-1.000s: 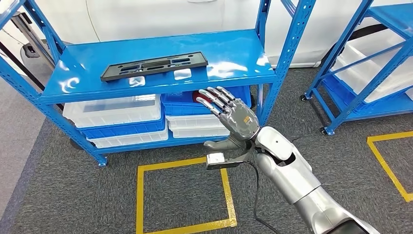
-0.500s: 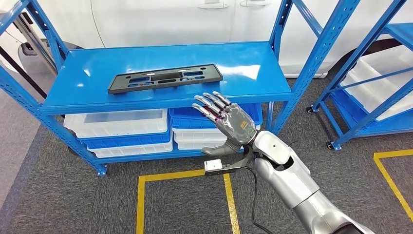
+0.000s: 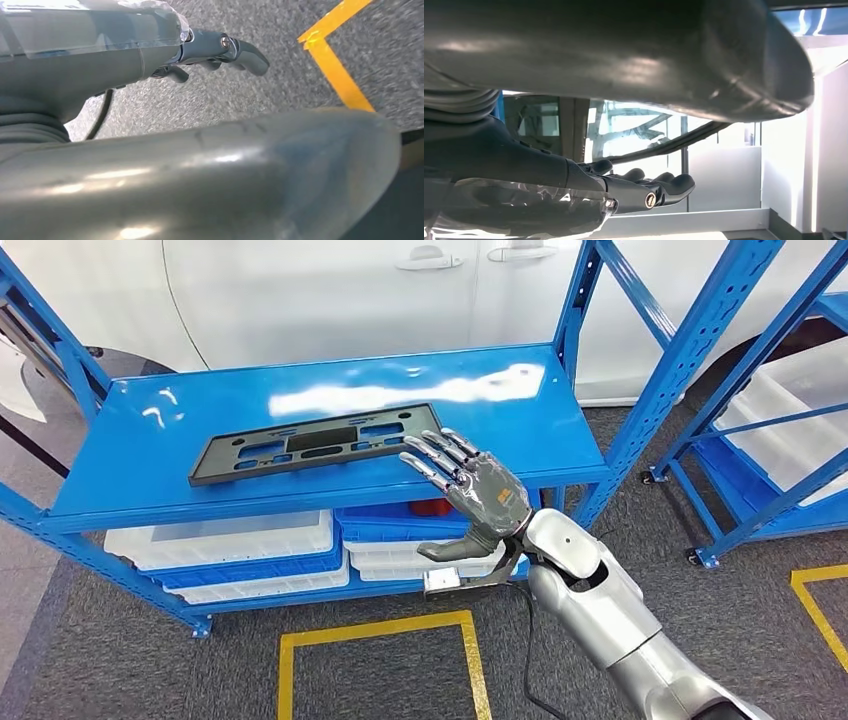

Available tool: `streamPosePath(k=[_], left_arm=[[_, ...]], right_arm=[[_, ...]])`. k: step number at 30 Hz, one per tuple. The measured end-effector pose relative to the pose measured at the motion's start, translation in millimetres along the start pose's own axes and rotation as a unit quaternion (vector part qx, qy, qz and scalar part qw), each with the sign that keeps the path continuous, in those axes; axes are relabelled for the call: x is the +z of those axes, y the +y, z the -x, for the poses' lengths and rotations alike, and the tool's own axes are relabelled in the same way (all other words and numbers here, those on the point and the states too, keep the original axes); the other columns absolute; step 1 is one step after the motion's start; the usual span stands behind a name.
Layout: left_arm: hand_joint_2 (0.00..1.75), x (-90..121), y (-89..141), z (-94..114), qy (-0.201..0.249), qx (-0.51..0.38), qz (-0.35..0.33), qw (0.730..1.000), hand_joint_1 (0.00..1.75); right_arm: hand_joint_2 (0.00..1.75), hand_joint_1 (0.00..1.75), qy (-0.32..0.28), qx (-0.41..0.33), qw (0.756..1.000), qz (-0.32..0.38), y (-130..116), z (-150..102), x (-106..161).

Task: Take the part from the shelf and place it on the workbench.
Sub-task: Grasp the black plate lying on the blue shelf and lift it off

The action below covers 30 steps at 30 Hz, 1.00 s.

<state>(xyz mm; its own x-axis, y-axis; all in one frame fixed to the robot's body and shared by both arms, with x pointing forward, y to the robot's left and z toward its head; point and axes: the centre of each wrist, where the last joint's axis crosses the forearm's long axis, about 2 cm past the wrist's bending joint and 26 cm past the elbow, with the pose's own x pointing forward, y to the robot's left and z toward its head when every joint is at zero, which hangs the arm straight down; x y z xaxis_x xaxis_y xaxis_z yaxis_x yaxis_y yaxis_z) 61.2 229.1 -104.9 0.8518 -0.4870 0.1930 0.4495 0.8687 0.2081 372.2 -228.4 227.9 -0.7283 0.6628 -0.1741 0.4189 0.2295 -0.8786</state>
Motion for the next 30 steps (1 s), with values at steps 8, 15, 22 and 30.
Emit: streamPosePath(k=[8, 15, 22, 30], left_arm=[[0.00, 0.1, -0.6, 1.0, 0.000, -0.003, 0.001, 1.000, 0.00], [0.00, -0.2, 0.6, -1.2, -0.003, -0.003, 0.000, 1.000, 0.00], [0.00, 0.0, -0.1, -2.7, -0.004, -0.004, 0.002, 1.000, 0.00], [0.00, 0.0, -0.3, -1.2, -0.002, -0.005, 0.003, 1.000, 0.00]], right_arm=[[0.00, 0.00, 0.000, 0.001, 1.000, -0.003, -0.2, 1.0, -0.6], [0.00, 0.00, 0.000, -0.001, 1.000, -0.006, 1.0, 0.9, 0.7], [0.00, 0.00, -0.001, 0.002, 1.000, -0.009, 0.7, 2.3, 0.0], [0.00, 0.00, -0.011, 0.008, 1.000, -0.024, 6.2, -1.2, -0.1]])
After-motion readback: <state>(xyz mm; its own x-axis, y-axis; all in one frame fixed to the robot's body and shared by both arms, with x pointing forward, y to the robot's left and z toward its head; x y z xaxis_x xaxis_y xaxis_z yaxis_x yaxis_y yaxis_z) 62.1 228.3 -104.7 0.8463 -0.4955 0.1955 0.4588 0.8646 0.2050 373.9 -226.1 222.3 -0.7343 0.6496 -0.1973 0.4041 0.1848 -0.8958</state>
